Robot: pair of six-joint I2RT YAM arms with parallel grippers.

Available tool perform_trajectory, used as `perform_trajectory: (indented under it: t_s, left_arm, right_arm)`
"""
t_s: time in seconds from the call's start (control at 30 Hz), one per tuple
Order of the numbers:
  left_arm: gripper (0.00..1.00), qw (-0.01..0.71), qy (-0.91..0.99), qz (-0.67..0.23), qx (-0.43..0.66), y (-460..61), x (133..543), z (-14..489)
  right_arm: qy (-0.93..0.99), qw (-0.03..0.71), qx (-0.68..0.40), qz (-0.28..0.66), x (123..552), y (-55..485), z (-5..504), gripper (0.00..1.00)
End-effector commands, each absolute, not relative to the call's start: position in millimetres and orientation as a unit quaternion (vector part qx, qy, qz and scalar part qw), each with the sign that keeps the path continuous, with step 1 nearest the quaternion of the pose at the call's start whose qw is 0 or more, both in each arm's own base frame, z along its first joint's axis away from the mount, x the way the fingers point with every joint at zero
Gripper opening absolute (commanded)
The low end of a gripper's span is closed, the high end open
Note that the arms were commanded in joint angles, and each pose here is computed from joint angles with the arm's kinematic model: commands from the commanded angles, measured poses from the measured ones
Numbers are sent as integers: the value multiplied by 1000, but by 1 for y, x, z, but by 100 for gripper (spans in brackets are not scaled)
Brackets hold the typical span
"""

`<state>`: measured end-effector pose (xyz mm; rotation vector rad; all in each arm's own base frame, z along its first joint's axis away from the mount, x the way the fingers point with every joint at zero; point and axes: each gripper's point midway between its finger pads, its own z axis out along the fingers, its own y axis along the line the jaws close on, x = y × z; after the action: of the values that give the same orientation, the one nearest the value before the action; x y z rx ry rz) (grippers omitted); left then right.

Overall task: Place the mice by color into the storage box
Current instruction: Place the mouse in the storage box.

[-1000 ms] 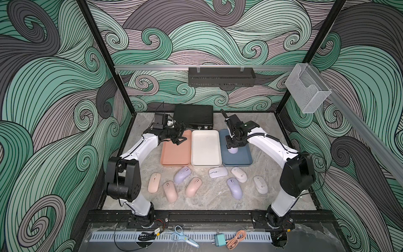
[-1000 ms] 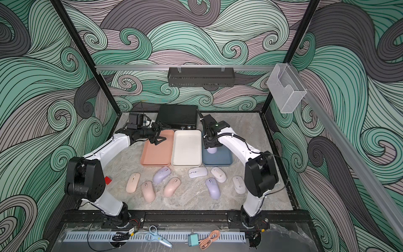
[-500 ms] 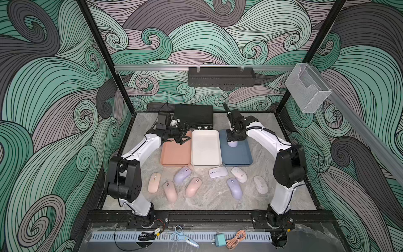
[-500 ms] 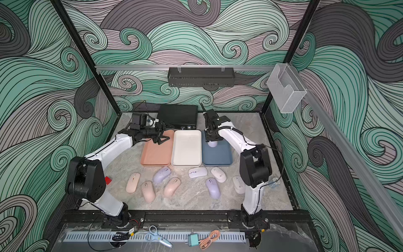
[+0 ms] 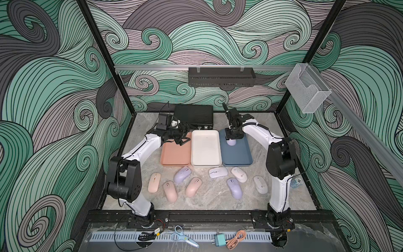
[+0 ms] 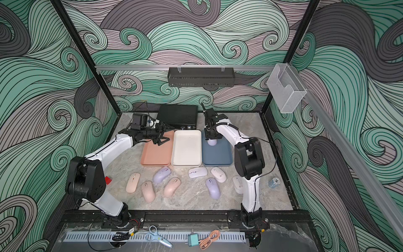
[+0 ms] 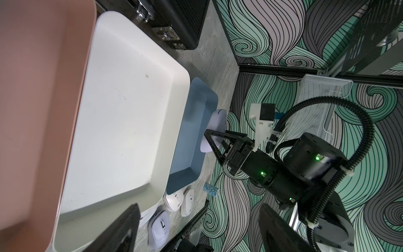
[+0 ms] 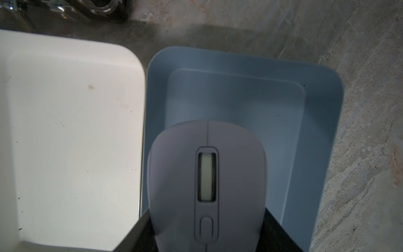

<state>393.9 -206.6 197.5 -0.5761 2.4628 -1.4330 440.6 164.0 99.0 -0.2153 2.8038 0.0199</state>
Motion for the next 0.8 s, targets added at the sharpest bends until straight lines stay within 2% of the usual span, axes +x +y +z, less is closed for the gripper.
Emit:
perform_trajectory:
  t_s: [0.0, 0.3, 0.77]
  left_arm:
    - [84, 114, 844, -487, -193, -209, 396, 197]
    - [84, 111, 844, -487, -195, -209, 396, 197]
    - [84, 107, 845, -486, -196, -210, 396, 195]
  right_arm:
    - [987, 144, -72, 21, 442, 168, 87, 54]
    - [991, 112, -72, 34, 442, 180, 57, 54]
    - [992, 91, -80, 26, 454, 188, 37, 56]
